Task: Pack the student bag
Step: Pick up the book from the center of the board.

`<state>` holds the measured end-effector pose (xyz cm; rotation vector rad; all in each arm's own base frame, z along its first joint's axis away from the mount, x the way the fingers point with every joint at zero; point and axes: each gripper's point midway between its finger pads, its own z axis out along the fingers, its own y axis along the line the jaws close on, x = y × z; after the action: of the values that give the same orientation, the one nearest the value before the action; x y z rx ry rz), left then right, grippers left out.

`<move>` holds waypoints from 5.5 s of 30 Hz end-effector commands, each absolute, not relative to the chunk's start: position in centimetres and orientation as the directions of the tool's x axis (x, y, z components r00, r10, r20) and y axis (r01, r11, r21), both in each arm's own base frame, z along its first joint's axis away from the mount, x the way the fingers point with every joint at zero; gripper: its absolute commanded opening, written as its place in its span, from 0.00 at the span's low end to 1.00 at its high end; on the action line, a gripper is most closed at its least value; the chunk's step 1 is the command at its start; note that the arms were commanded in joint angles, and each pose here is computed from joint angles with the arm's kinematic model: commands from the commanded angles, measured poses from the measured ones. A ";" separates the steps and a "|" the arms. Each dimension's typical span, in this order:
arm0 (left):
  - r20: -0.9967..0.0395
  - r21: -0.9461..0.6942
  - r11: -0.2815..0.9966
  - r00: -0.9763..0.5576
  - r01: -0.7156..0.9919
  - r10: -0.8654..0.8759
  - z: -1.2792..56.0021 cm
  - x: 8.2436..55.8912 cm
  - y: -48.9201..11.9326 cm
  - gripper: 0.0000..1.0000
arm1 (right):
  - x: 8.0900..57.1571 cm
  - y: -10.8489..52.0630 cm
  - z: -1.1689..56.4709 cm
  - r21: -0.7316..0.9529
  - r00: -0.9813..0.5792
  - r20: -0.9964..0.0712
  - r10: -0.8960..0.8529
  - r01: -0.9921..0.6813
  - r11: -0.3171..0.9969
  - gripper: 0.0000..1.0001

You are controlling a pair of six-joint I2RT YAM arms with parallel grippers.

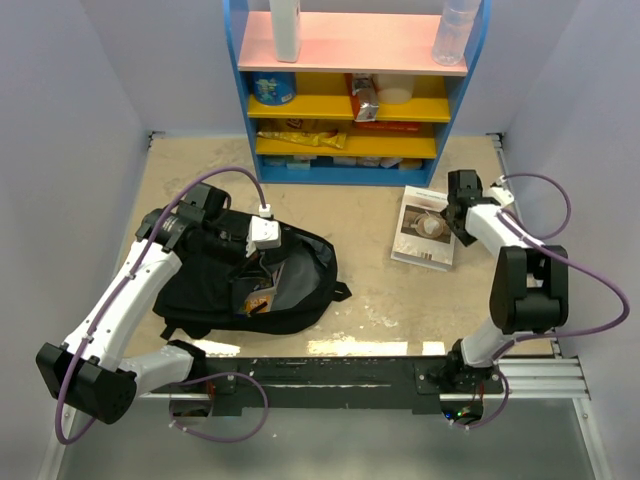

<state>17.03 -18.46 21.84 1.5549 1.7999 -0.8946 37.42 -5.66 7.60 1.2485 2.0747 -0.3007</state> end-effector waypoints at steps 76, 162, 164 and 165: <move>-0.834 -0.051 0.090 -0.092 0.995 0.545 24.7 16.2 -18.7 0.00 | 45.7 3.7 9.6 0.454 -0.360 -0.669 0.650 0.495 0.741 0.57; -0.840 0.051 0.259 -0.099 0.964 0.534 25.5 21.1 -18.8 0.00 | 33.9 7.9 16.6 0.786 -0.287 -0.468 0.836 0.297 0.542 0.00; -0.837 0.053 0.261 -0.099 0.964 0.538 25.4 21.1 -18.7 0.00 | 34.5 7.9 19.5 0.790 -0.276 -0.494 0.825 0.254 0.558 0.00; -0.837 0.052 0.261 -0.100 0.964 0.537 25.4 21.1 -18.7 0.00 | 34.7 8.0 20.6 0.793 -0.269 -0.501 0.822 0.236 0.561 0.00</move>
<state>19.75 -18.05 23.76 1.4110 1.8265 -0.7259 33.91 7.77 15.48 0.9392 1.8555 0.7080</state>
